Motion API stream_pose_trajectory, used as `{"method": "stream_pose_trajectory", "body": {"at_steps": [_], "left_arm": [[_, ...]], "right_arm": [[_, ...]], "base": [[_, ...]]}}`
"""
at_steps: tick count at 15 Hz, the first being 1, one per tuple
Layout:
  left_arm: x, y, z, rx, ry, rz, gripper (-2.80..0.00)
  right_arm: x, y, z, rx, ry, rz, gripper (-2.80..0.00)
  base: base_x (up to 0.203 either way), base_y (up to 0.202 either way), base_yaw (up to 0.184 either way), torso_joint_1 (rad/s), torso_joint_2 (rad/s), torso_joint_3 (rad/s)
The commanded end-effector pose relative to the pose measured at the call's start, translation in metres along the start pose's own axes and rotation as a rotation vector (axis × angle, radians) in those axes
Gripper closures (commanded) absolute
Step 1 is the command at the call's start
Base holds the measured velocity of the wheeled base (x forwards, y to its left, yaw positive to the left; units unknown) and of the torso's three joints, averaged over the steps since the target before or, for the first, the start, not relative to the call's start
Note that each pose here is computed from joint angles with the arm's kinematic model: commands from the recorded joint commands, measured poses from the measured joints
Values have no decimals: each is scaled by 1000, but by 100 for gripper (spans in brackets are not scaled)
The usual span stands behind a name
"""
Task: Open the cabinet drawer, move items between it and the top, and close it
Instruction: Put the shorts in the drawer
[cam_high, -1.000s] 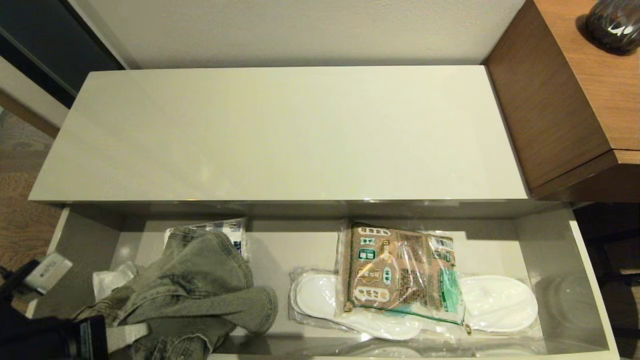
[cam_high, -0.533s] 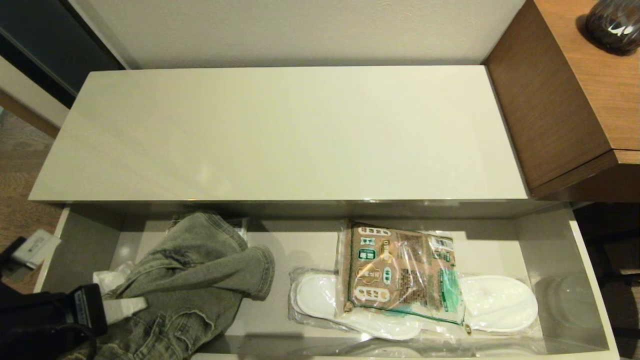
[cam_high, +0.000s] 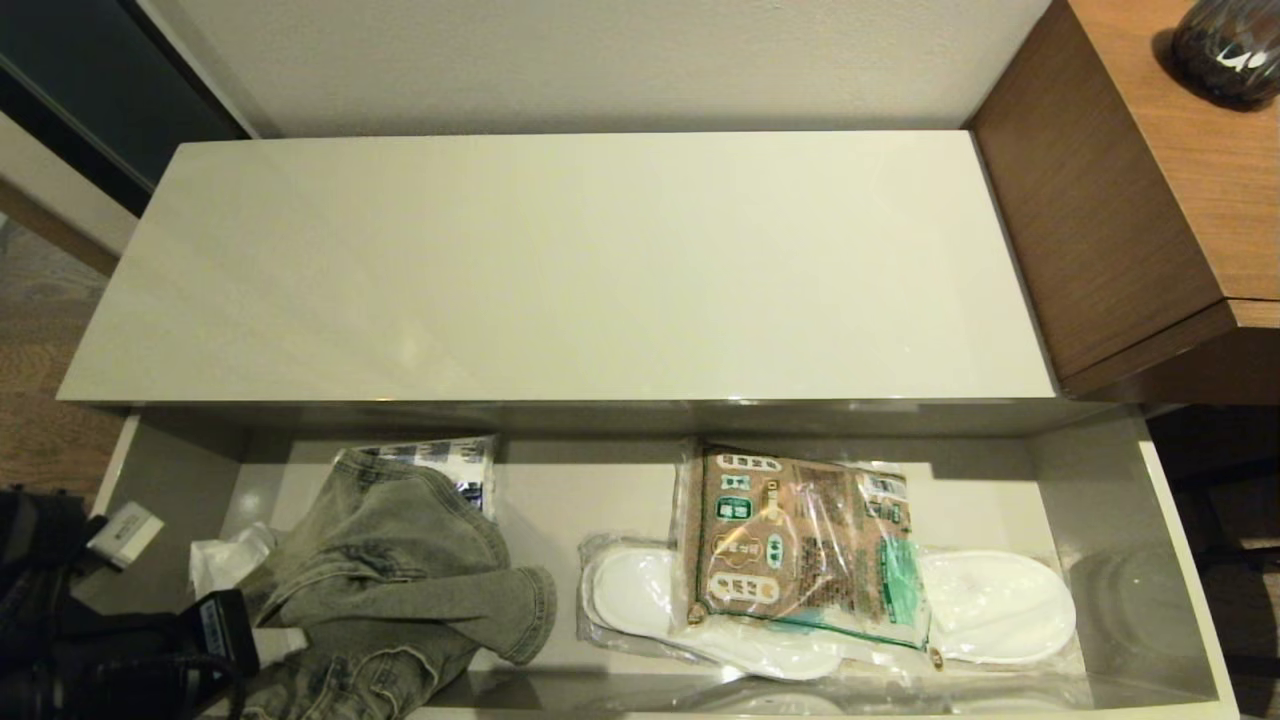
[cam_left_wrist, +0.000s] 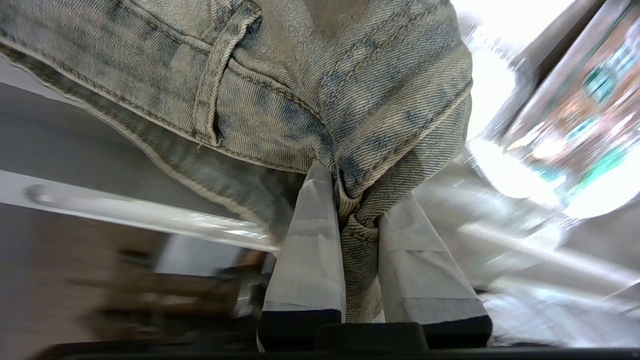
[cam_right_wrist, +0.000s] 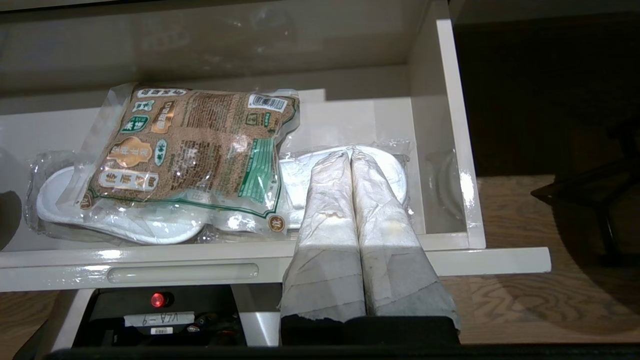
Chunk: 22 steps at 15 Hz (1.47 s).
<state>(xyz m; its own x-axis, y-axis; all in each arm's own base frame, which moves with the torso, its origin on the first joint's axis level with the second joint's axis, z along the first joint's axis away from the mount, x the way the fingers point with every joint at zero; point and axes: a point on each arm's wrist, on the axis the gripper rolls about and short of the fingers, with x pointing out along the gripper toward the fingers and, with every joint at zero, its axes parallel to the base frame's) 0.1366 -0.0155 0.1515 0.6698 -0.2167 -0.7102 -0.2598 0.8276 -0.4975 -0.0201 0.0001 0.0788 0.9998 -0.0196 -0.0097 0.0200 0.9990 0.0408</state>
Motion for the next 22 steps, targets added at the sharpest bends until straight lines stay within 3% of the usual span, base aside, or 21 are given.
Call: {"method": "stream_pose_trajectory", "body": {"at_steps": [1,2,3,9,12,15,17,18,22], "left_arm": [[-3,-6,7,-51,-23,-20,0],[-3,-6,7,-53,-25,-22,-32],[-6,-7,7,-52,-35,-32,-280],[-12,-9,9,-54,-54,-60,-280],[-26,-12,5,-39,-49,-161,-280],[-28,-12,3,-36,-38,-175,-280],[-40,-11,-8,2,6,-260,-280],[-44,-9,-16,21,65,-284,-280],[-39,-1,-28,68,138,-287,-280]], "right_arm": [[0,0,0,1,3,0,0],[0,0,0,1,2,0,0],[0,0,0,0,1,0,0],[0,0,0,0,2,0,0],[0,0,0,1,1,0,0],[0,0,0,1,2,0,0],[0,0,0,-1,2,0,0],[0,0,0,1,3,0,0],[0,0,0,1,2,0,0]], "base": [[0,0,0,0,0,0],[0,0,0,0,0,0],[0,0,0,0,0,0],[0,0,0,0,0,0],[0,0,0,0,0,0],[0,0,0,0,0,0],[0,0,0,0,0,0],[0,0,0,0,0,0],[0,0,0,0,0,0]]}}
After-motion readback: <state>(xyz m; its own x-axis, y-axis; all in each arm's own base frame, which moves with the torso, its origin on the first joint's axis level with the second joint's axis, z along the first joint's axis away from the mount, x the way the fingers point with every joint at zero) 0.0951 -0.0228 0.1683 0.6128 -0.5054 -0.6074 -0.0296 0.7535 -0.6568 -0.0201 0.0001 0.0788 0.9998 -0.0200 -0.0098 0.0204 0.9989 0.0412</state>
